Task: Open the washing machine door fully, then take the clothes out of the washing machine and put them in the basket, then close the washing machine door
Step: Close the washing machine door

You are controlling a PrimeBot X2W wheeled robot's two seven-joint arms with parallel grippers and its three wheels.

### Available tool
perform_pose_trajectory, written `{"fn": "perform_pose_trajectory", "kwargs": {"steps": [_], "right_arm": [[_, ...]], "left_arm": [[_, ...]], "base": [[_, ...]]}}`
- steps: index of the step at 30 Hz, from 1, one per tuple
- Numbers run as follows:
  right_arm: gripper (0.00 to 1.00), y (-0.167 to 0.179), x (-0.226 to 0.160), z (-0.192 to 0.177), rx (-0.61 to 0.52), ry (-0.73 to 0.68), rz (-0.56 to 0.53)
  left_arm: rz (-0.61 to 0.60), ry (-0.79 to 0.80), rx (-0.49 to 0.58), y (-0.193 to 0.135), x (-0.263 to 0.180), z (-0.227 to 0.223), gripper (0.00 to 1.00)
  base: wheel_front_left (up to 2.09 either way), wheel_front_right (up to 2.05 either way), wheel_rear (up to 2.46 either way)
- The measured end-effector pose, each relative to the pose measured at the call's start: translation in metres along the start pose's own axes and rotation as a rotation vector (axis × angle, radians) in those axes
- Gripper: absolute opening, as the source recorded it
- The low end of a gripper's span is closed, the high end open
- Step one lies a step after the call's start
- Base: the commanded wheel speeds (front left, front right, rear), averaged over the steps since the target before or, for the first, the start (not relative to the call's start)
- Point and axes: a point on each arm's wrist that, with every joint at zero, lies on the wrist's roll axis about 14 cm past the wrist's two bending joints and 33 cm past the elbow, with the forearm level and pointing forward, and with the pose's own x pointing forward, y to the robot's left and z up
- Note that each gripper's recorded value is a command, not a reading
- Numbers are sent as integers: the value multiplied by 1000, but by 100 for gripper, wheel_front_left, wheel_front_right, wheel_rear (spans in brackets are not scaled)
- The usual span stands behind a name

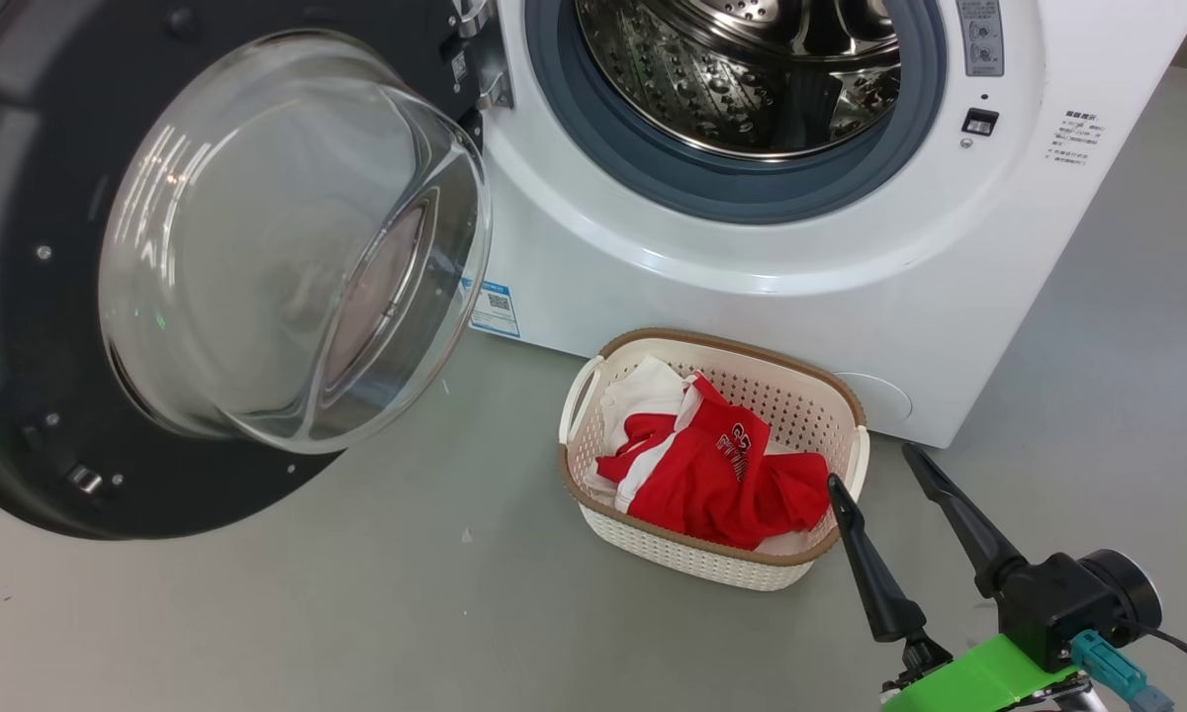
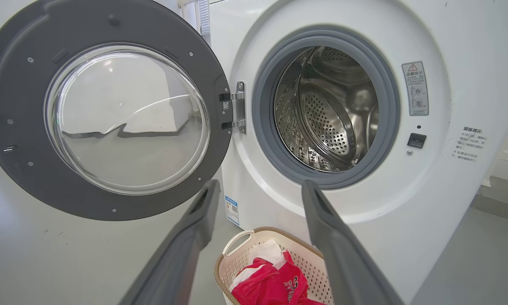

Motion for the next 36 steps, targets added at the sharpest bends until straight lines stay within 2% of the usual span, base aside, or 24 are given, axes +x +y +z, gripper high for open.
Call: {"fn": "perform_pose_trajectory", "kwargs": {"steps": [9, 18, 28, 36], "right_arm": [[100, 3, 2, -3, 8, -1, 10], [100, 3, 8, -4, 14, -4, 17], [100, 11, 13, -11, 26, 6, 42], [100, 13, 16, -10, 43, -7, 49]], "left_arm": [[-36, 49, -27, -5, 1, -11, 0], [-95, 87, -101, -14, 1, -28, 0], [-157, 115, -133, -19, -7, -41, 0], [-216, 195, -127, -30, -14, -67, 0]], "base": [[0, 0, 0], [0, 0, 0], [0, 0, 0], [0, 0, 0]]}}
